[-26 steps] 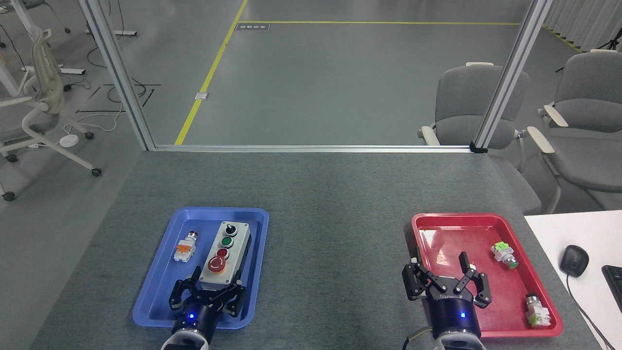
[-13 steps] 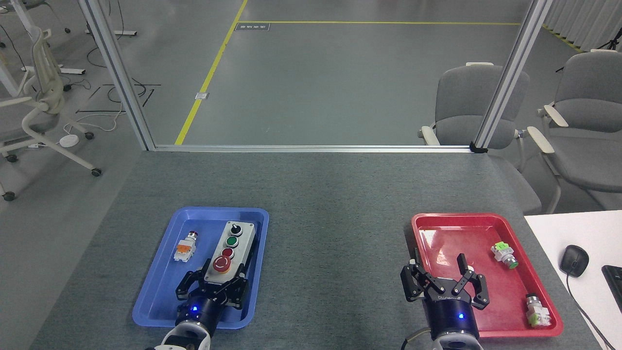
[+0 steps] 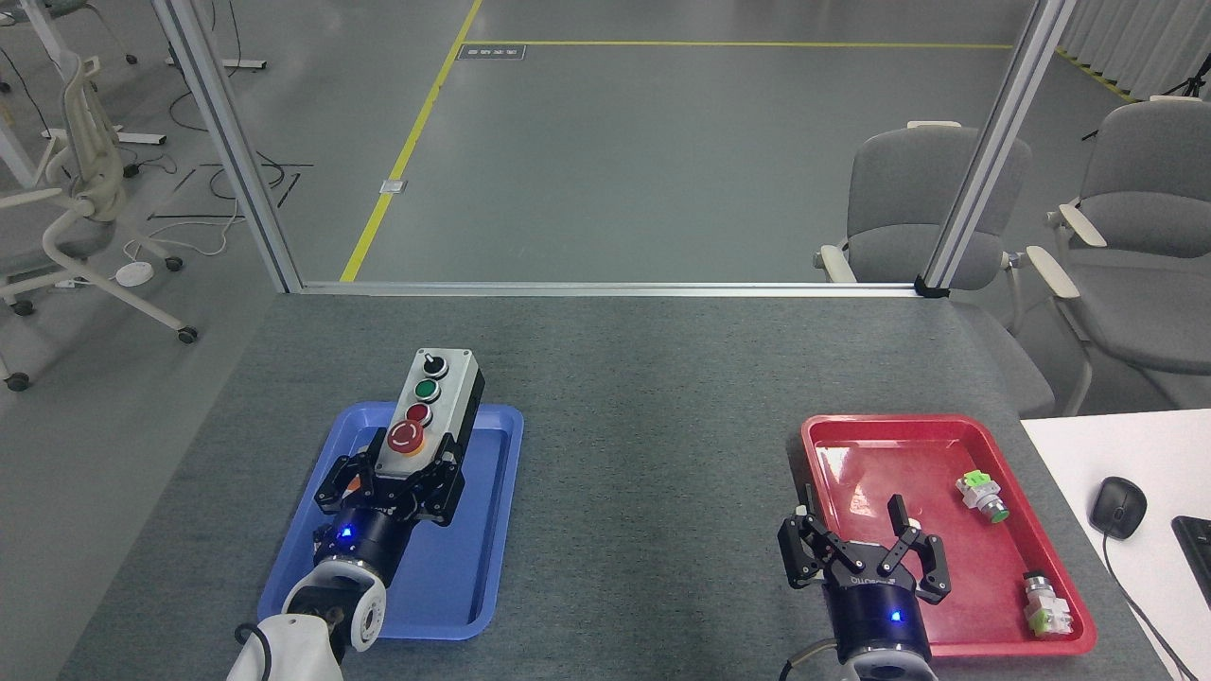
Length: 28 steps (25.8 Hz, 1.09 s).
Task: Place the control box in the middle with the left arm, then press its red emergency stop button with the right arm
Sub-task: 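Lift the control box and carry it to the table middle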
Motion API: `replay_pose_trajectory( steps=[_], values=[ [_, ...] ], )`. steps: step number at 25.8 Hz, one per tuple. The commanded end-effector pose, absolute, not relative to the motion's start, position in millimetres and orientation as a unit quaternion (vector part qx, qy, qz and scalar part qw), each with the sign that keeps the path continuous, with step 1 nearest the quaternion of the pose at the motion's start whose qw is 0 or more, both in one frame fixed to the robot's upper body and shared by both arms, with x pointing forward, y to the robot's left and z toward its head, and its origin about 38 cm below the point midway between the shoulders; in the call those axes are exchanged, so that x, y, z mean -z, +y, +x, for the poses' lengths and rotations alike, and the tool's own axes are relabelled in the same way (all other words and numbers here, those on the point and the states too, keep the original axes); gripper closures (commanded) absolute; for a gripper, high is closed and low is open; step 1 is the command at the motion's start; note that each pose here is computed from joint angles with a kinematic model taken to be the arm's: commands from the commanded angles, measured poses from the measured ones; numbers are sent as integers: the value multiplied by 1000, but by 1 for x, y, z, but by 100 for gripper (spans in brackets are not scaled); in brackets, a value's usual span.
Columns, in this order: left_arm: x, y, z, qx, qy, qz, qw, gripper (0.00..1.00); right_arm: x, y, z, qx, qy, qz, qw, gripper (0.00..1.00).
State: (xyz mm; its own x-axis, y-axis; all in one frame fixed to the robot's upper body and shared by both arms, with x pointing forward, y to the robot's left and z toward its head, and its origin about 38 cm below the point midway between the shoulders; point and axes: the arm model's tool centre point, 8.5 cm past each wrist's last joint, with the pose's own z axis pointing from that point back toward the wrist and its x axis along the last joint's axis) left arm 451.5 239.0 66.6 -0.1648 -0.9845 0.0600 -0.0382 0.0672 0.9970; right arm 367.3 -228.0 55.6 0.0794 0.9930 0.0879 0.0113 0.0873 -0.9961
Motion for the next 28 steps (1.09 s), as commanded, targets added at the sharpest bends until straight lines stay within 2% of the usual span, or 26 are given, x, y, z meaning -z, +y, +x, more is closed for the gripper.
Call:
replay_pose_trajectory(
  steps=[1, 6, 12, 14, 17, 25, 26, 28],
  values=[
    [-77, 196, 448, 526, -595, 428, 431, 100, -54, -228, 366, -456, -502, -499, 540, 3],
    [-67, 110, 431, 563, -616, 383, 397, 100, -54, -229, 366, -457, -501, -499, 539, 3],
    [-32, 28, 413, 633, -578, 371, 357, 100, -54, -230, 366, -458, -502, -499, 538, 3],
    [-15, 26, 411, 653, -558, 366, 359, 100, -53, -230, 365, -459, -501, -498, 539, 3],
    [-3, 14, 405, 676, -540, 366, 343, 100, -51, -231, 363, -460, -499, -498, 540, 3],
    [4, 11, 402, 685, -530, 367, 339, 100, -49, -230, 361, -462, -499, -495, 541, 3],
    [4, 12, 402, 685, -529, 368, 340, 97, -49, -229, 361, -463, -499, -494, 541, 3],
    [3, 12, 403, 683, -528, 372, 341, 70, -48, -229, 361, -463, -499, -494, 541, 3]
  ],
)
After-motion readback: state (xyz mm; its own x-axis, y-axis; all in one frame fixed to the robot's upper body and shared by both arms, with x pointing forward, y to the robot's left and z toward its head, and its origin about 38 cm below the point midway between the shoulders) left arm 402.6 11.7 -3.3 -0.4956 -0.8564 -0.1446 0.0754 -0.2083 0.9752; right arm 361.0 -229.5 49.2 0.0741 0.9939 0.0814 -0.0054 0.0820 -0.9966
